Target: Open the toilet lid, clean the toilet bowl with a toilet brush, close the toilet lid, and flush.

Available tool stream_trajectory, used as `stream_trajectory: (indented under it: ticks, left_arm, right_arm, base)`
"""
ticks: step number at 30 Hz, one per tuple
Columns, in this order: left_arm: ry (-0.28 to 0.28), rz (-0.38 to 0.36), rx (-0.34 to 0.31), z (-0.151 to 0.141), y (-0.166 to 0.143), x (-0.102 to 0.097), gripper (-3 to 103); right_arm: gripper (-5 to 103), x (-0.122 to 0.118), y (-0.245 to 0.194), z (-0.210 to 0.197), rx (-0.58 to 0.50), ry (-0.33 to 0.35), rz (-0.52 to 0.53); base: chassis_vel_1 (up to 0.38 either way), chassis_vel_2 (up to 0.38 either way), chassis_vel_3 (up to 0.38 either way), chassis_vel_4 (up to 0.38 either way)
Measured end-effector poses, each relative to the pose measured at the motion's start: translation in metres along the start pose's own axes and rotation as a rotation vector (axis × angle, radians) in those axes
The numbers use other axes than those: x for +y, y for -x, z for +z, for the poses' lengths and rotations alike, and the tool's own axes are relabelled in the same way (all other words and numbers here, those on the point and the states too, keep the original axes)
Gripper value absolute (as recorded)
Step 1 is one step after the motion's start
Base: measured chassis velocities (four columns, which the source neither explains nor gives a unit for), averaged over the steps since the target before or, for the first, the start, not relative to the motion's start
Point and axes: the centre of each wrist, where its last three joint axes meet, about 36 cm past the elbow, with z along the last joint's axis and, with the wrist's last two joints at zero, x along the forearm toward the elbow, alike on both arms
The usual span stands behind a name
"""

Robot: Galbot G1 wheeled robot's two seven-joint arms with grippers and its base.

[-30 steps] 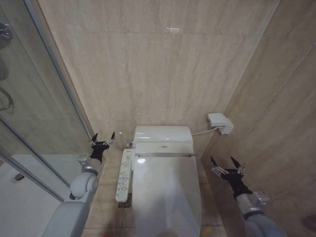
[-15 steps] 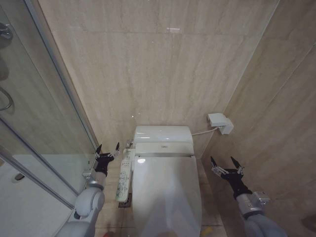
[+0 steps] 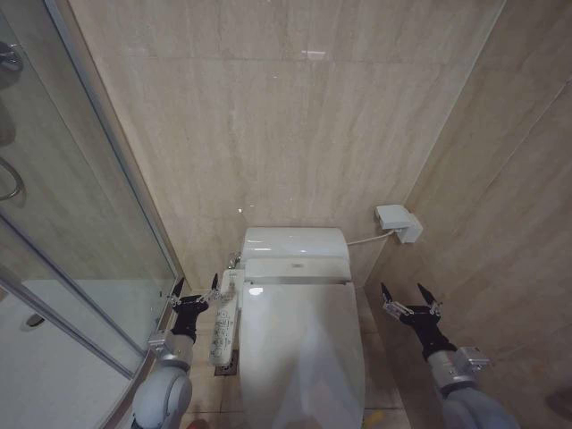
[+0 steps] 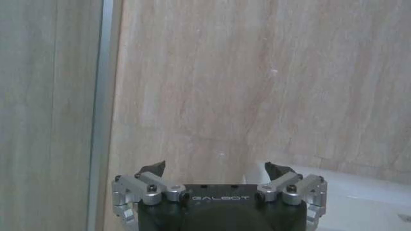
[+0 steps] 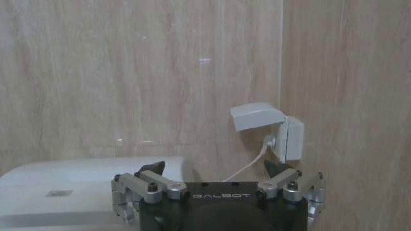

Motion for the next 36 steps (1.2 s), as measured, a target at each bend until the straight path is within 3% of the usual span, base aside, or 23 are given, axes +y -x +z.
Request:
stream_trajectory:
  ticks: [14, 20, 29, 36]
  left_arm:
    - [0.024, 0.016, 0.022, -0.003, -0.039, 0.001, 100]
    - [-0.004, 0.024, 0.051, -0.006, -0.053, 0.003, 100]
    - [0.063, 0.082, 0.046, -0.012, -0.055, 0.022, 100]
    - [0.067, 0.087, 0.044, -0.015, -0.058, 0.019, 100]
  right_arm:
    - [100, 0.0, 0.0, 0.0, 0.0, 0.0, 0.0]
    - [100, 0.0, 0.0, 0.0, 0.0, 0.0, 0.0]
    - [100, 0.0, 0.0, 0.0, 0.0, 0.0, 0.0]
    - [100, 0.0, 0.0, 0.0, 0.0, 0.0, 0.0]
  base:
    - [0.0, 0.0, 0.0, 0.0]
    - [0.0, 0.0, 0.0, 0.0]
    - [0.0, 0.0, 0.0, 0.0]
    - [0.0, 0.0, 0.0, 0.0]
